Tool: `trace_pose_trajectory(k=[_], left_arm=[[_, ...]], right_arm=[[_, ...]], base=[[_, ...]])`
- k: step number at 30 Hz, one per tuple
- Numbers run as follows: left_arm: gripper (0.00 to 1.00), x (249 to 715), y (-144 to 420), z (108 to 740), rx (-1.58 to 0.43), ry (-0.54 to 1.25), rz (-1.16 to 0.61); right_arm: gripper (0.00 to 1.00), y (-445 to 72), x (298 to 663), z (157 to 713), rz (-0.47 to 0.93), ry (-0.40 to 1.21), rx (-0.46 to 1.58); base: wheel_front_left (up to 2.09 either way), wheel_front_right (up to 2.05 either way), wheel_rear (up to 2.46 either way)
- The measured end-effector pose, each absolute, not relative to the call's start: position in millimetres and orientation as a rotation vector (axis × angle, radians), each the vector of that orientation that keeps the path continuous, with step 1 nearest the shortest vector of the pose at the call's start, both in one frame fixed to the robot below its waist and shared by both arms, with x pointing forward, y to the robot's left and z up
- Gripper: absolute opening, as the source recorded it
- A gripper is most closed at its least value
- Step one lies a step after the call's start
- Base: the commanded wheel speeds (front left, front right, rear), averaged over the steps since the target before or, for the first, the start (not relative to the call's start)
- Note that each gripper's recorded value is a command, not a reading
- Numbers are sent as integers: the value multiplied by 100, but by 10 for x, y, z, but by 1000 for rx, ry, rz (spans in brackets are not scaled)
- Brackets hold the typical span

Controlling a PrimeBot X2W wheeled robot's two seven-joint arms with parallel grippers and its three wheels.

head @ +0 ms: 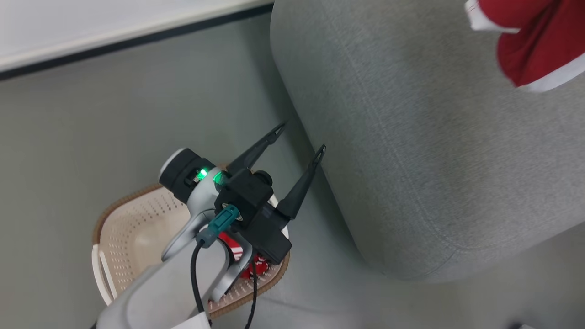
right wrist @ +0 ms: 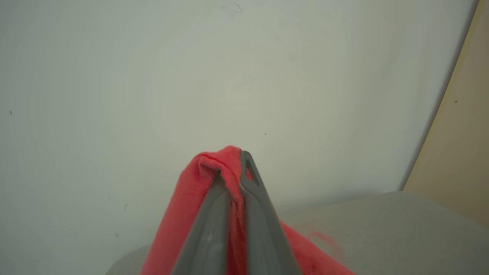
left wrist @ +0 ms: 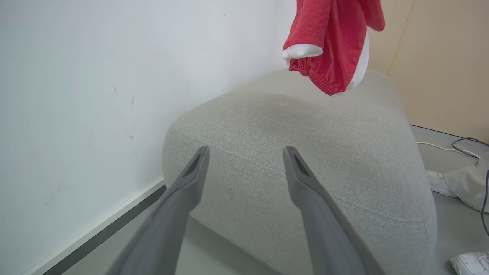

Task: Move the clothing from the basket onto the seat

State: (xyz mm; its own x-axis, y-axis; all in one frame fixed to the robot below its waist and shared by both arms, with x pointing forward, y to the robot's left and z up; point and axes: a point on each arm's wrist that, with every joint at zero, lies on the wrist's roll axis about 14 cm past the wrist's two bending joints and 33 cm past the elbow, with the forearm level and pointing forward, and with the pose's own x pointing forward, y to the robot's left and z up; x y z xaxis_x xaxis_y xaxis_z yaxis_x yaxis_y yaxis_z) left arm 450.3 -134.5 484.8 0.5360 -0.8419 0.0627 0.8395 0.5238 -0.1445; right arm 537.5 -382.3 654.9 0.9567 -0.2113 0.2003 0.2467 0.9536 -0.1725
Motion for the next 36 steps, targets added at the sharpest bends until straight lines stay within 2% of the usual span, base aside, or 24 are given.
trace_pose_trajectory(k=[7,14,20,26,28,29,36], left_arm=[[100,4735,-1230,4597,-152,42,-992],[100,4917,-1158,4242,-133,83,-982],[100,4915,-1176,3951,-145,140,-991],[100,4903,-1202,3924,-150,144,-1000],[100,4903,-1201,3942,-147,140,-1000],[100,4904,-1200,3949,-145,139,-1000],[100,4924,-1163,4004,-118,130,-986]], right_arm=[[0,-3839,5739,6281,-248,-150,-207],[0,-3677,5958,5380,-232,7,-159],[0,-3577,5873,4591,-238,168,-113],[0,-3503,5768,4298,-236,236,-86],[42,-3504,5753,4290,-238,241,-81],[100,-3507,5740,4281,-241,246,-79],[100,-3449,5642,4288,-226,252,-66]], base=[[0,0,0],[0,0,0],[0,0,0],[0,0,0],[0,0,0],[0,0,0],[0,0,0]])
